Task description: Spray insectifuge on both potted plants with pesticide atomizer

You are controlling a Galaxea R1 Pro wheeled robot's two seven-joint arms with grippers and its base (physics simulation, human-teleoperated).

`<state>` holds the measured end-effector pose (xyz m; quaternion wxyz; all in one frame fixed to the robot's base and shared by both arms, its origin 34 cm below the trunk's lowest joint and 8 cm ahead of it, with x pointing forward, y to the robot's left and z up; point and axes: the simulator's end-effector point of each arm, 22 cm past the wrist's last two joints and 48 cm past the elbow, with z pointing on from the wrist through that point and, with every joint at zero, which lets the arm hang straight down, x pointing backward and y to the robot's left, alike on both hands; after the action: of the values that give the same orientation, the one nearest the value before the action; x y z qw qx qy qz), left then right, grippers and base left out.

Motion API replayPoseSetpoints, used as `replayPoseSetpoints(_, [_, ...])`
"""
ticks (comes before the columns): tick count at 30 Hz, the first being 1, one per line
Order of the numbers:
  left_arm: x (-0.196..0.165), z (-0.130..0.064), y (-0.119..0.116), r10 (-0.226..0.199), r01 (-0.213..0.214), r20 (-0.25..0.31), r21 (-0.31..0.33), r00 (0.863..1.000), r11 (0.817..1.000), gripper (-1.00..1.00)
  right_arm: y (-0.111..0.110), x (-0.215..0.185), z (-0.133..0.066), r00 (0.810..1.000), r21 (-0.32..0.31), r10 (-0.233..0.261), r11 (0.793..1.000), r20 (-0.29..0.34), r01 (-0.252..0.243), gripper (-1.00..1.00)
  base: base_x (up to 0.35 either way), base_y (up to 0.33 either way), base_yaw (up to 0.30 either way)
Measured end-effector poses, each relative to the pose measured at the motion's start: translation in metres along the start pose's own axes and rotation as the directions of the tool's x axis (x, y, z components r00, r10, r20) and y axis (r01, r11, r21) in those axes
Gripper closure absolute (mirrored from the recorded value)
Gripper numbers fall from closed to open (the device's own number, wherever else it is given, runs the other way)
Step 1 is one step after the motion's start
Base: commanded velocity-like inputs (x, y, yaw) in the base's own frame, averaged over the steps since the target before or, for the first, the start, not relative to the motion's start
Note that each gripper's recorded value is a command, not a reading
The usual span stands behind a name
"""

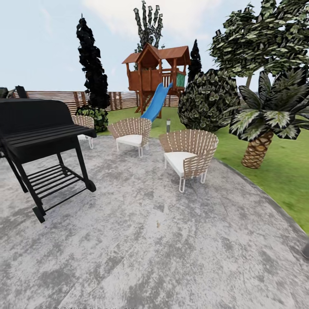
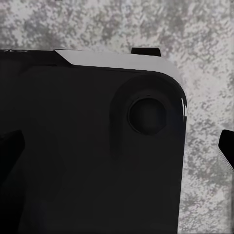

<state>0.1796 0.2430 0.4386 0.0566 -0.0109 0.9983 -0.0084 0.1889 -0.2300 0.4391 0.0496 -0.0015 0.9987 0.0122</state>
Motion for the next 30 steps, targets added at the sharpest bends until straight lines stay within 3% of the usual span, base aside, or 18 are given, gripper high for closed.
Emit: replayPoseSetpoints(30, [0.0001, 0.0, 0.0005, 0.0, 0.0, 0.0, -0.001, 1.0, 1.0, -1.0, -0.0001, 0.0, 0.0, 1.0, 0.001, 0.0, 1.0, 0.0, 0.0, -1.0, 0.0, 0.0, 0.284])
